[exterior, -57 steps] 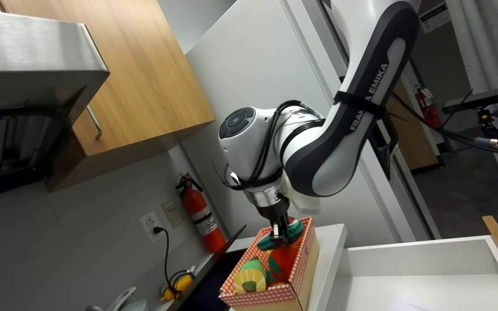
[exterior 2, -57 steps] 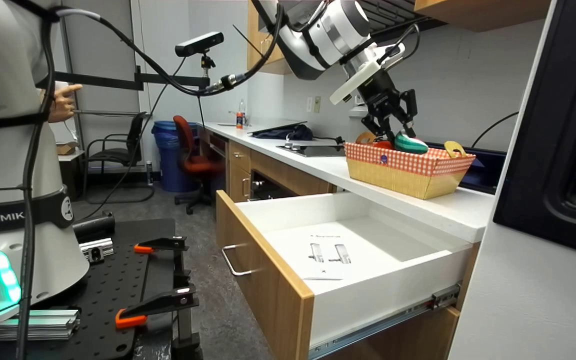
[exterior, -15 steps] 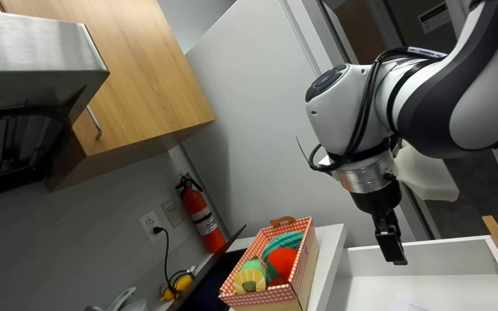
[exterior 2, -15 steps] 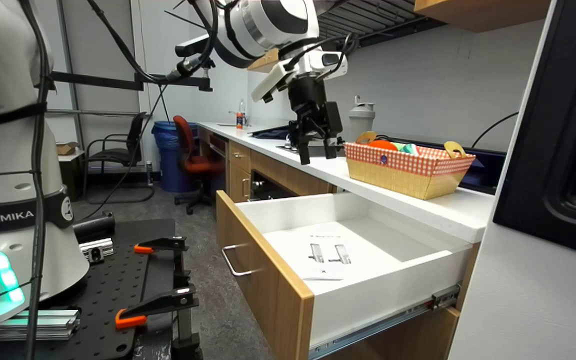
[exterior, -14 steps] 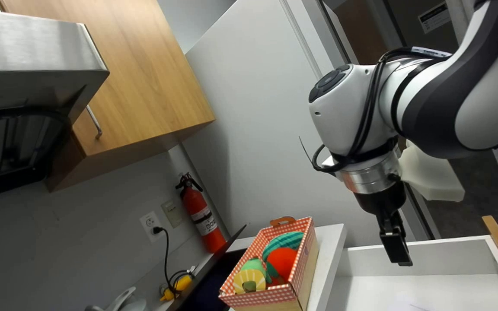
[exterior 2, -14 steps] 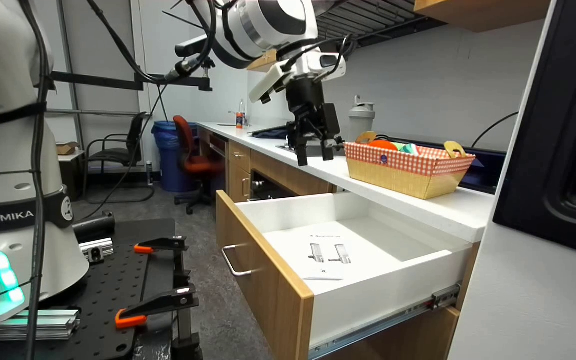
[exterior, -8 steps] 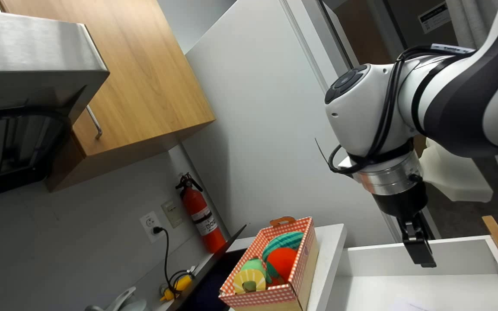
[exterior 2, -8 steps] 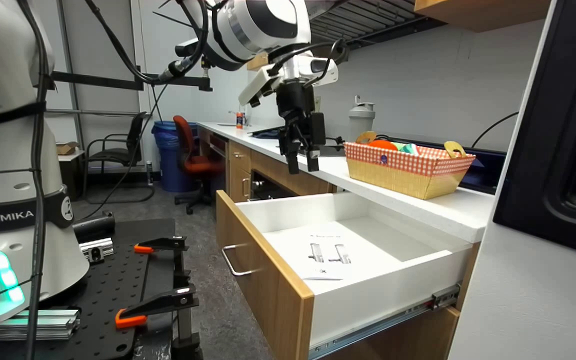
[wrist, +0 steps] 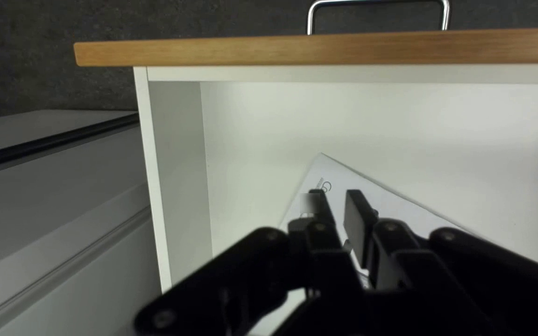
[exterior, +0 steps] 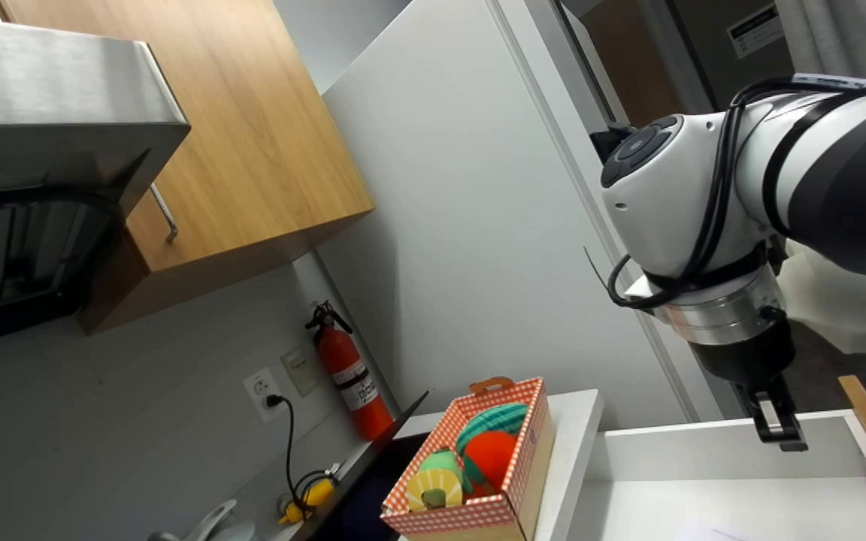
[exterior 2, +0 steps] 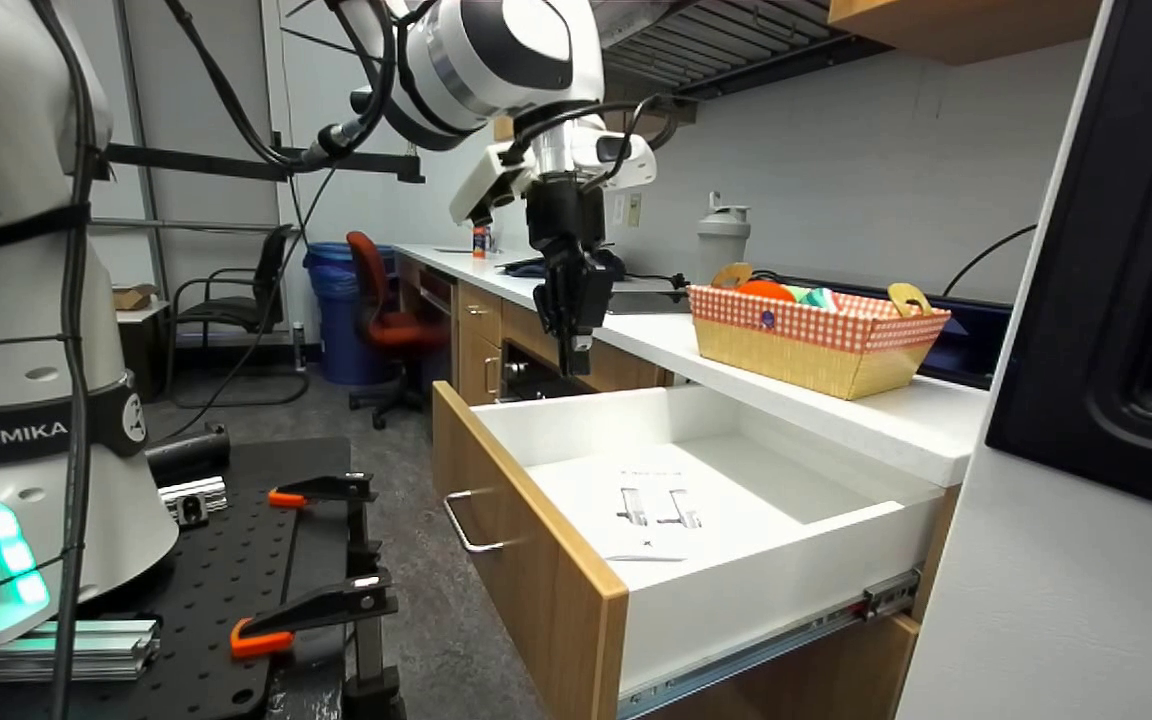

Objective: Remove a piece of watermelon plush toy from the open drawer, put the watermelon in the carton box and then close the drawer

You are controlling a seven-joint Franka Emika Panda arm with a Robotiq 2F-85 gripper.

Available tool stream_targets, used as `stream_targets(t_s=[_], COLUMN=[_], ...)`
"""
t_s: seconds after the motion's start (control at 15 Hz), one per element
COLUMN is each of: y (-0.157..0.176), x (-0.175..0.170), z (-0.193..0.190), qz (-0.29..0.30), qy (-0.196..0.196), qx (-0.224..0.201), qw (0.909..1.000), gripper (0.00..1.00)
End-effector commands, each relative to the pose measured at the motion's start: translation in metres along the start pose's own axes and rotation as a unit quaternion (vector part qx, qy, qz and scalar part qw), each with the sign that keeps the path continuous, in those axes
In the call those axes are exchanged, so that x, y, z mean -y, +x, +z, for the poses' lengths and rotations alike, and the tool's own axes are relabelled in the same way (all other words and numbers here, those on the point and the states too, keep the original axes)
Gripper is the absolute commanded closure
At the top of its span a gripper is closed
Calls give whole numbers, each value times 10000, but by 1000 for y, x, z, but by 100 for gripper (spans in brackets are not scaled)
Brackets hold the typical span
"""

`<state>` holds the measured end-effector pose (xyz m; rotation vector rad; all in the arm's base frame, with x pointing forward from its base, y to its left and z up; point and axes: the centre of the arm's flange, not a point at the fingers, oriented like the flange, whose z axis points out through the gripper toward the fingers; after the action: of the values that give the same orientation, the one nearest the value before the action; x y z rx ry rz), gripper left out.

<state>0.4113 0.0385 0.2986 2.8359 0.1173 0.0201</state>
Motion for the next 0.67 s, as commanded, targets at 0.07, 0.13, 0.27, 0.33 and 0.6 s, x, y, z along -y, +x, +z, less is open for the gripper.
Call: stream_targets(t_s=[0.07, 0.13, 0.27, 0.33, 0.6], y=[-28, -32, -37, -41, -52], x=[-6, -6, -6, -6, -7], z=[2, 5, 8, 10, 14], qz=[163, 182, 218, 232, 314], qy=[137, 153, 188, 213, 281], qx=[137, 173, 240, 284, 395], qw=[9997, 9996, 9993, 9991, 9983], gripper=[100, 100, 100, 100, 100])
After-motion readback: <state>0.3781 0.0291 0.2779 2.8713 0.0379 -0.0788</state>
